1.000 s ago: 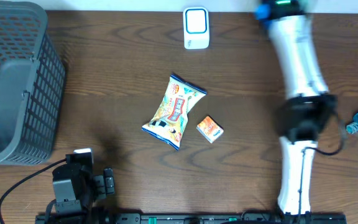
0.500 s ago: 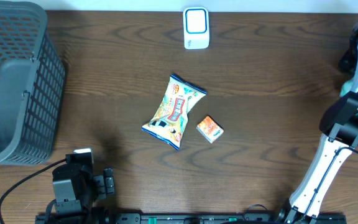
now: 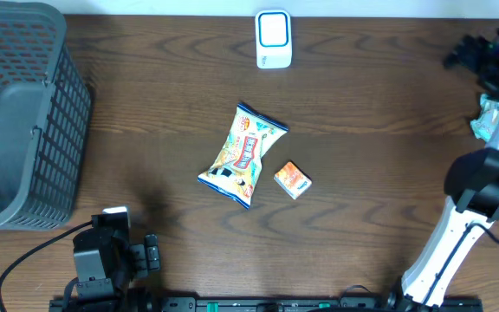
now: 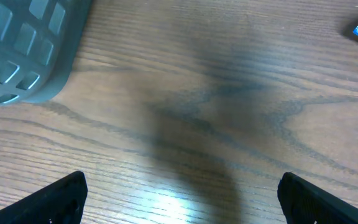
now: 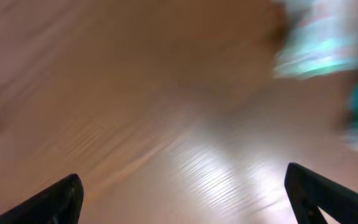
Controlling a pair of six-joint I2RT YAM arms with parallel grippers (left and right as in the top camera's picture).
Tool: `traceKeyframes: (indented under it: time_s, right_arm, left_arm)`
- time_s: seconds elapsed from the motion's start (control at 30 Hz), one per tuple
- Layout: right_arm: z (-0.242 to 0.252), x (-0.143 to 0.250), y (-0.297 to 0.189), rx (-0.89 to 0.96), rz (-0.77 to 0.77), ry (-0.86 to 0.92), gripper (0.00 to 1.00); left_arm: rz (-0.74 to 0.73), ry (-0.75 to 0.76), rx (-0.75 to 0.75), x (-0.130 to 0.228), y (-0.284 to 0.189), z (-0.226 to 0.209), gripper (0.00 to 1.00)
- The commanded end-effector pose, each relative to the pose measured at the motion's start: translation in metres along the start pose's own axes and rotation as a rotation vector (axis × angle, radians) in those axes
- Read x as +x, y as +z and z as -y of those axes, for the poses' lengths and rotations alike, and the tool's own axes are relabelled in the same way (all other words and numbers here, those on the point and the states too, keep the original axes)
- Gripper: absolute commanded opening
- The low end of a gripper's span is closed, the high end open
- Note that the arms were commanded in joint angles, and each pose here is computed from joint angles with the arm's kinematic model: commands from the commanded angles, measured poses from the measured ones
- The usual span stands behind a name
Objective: Scan the item barcode
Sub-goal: 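Carry the wipes pack to the right side and release it, then reach the right gripper to the snack bag and grasp its edge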
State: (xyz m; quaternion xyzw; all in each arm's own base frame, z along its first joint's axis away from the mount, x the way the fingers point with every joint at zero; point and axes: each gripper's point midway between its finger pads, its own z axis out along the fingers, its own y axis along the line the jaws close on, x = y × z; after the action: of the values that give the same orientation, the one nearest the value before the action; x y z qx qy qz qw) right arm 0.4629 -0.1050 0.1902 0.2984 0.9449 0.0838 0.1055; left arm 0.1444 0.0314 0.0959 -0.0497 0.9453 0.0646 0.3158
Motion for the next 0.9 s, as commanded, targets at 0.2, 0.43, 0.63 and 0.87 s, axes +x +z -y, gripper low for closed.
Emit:
traceKeyframes:
  time_s: [0.2, 0.43, 0.63, 0.87]
  right_arm:
    - [-0.176, 0.179, 0.07, -0.276, -0.479, -0.499, 0.99]
    - [-0.216, 0.284, 0.137, -0.016, -0.488, -0.539, 0.99]
    - [-0.219, 0.31, 0.147, 0.229, -0.266, -0.454, 0.99]
    - [-0.218, 0.33, 0.147, 0.336, -0.129, -0.443, 0.99]
  left_arm:
    - [-0.001, 0.012, -0.003, 0.0, 0.0, 0.0, 0.98]
    - [-0.001, 0.012, -0.003, 0.0, 0.0, 0.0, 0.98]
    - [-0.001, 0.012, -0.003, 0.0, 0.0, 0.0, 0.98]
    - [-0.001, 0.012, -0.003, 0.0, 0.0, 0.0, 0.98]
